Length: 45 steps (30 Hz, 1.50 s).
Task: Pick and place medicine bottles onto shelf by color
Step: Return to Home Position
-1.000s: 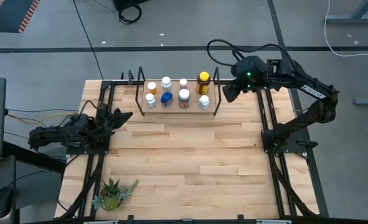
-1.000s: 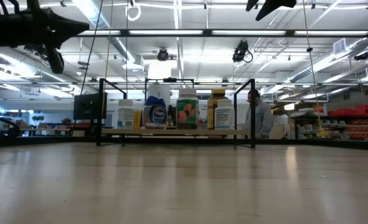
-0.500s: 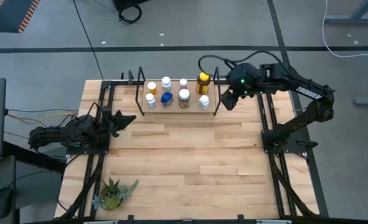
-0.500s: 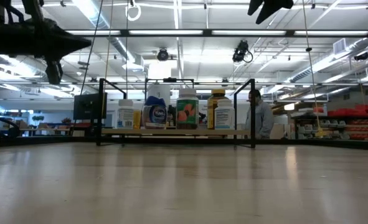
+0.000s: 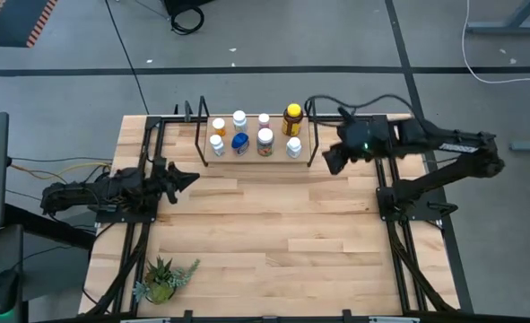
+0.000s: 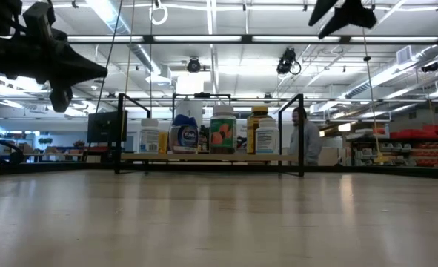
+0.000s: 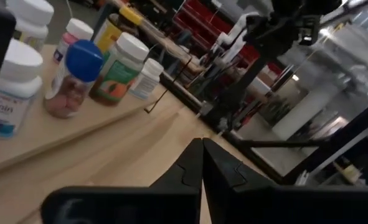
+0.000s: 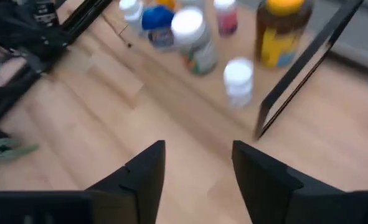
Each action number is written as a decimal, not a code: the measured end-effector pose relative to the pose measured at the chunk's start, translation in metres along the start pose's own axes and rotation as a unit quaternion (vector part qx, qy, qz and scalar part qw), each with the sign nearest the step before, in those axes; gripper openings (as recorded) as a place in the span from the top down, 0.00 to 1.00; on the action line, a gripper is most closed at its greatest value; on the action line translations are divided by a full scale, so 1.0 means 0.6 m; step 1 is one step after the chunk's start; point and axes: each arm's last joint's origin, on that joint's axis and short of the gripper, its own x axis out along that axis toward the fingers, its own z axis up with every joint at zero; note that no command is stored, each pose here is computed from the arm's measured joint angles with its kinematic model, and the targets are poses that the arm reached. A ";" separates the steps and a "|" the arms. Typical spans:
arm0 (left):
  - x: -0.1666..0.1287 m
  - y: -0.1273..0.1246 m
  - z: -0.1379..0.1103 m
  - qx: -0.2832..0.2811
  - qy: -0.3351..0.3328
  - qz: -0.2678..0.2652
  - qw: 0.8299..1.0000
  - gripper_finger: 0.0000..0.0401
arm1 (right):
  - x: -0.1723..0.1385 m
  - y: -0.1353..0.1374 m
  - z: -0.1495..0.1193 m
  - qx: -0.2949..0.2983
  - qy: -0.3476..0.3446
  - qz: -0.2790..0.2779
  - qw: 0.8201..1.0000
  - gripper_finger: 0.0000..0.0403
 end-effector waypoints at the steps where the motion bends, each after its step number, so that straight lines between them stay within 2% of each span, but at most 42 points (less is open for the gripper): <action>1: 0.000 0.001 -0.001 0.008 0.003 0.002 1.000 0.97 | 0.006 -0.002 -0.015 0.014 0.003 0.009 1.000 0.53; 5: 0.000 0.002 -0.002 0.049 0.010 0.007 0.999 0.92 | 0.019 -0.012 -0.067 0.088 0.002 0.052 0.995 0.61; 8: -0.001 0.002 -0.002 0.098 0.011 0.006 0.995 0.90 | 0.022 -0.014 -0.096 0.127 -0.033 0.085 0.988 0.68; 11: -0.001 0.002 -0.002 0.144 0.012 0.006 0.989 0.90 | 0.023 -0.022 -0.121 0.139 -0.060 0.100 0.983 0.75; 14: -0.001 0.002 -0.002 0.174 0.011 0.006 0.985 0.91 | 0.023 -0.038 -0.147 0.142 -0.052 0.106 0.983 0.80; 20: 0.000 0.001 -0.001 0.174 0.007 0.005 0.985 0.93 | 0.007 -0.073 -0.184 0.137 -0.071 0.133 0.979 0.89; 26: 0.000 0.001 0.000 0.172 0.001 0.004 0.985 0.91 | 0.006 -0.107 -0.217 0.132 -0.110 0.140 0.975 0.90; 35: 0.000 0.000 0.001 0.171 -0.002 0.003 0.985 0.91 | 0.042 -0.134 -0.270 0.100 -0.122 0.192 0.968 0.90; 39: 0.000 0.000 0.001 0.171 -0.002 0.003 0.985 0.92 | 0.059 -0.144 -0.288 0.063 -0.146 0.213 0.964 0.91; 42: 0.000 0.000 0.001 0.171 -0.003 0.002 0.985 0.93 | 0.078 -0.154 -0.305 0.039 -0.167 0.229 0.958 0.94; 45: 0.000 0.000 0.001 0.171 -0.003 0.002 0.985 0.93 | 0.101 -0.164 -0.325 0.030 -0.169 0.271 0.947 0.98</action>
